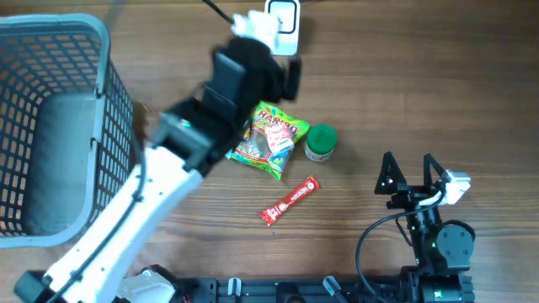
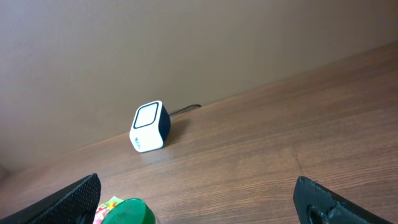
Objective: Scan the item barcode
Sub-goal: 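Carry the Nescafe stick out and drop it below the Haribo bag, then retract the left arm and move the right gripper over the jar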
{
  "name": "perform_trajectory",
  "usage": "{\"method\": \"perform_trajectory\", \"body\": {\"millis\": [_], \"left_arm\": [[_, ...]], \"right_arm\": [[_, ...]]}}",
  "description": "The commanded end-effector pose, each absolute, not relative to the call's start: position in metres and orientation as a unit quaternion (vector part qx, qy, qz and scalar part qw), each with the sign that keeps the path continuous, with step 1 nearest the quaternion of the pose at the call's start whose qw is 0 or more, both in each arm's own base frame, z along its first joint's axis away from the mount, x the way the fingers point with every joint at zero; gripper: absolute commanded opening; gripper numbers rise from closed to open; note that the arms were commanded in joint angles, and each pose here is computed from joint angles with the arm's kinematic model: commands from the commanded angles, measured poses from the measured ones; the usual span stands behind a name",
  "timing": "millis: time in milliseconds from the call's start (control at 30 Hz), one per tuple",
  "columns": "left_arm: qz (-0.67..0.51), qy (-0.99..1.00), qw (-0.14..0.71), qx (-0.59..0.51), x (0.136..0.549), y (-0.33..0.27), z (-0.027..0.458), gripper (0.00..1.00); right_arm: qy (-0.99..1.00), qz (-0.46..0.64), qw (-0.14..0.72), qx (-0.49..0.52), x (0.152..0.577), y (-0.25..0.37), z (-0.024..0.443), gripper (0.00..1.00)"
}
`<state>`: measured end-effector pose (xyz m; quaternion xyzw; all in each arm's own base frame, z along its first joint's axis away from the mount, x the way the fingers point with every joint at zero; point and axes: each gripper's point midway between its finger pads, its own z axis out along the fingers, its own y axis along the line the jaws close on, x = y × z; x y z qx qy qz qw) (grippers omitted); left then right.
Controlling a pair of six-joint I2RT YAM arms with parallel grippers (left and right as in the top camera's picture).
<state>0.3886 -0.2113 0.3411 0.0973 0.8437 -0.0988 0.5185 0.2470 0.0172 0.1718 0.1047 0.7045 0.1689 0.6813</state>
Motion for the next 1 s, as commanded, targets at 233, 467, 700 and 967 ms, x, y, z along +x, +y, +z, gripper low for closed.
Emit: {"method": "perform_trajectory", "body": {"millis": [233,467,700,967], "left_arm": [[0.088,0.731,0.675,-0.047,0.372,-0.014,0.541,1.0],[0.119,0.725,0.674,-0.08,0.365,0.009,0.545,1.0],[0.046,0.716,0.696,-0.019,0.322,-0.014,0.555,1.0],[0.012,0.602,0.798,-0.036,0.211,0.003,0.568,1.0]], "right_arm": [[0.685,0.248,0.659,0.188,0.247,0.017,0.173,1.0],[0.687,0.349,0.625,0.123,0.233,0.057,0.206,0.99],[0.802,0.24,0.541,0.082,0.249,0.052,0.303,1.0],[0.913,0.302,0.256,0.093,0.271,0.089,0.298,1.0]]}}
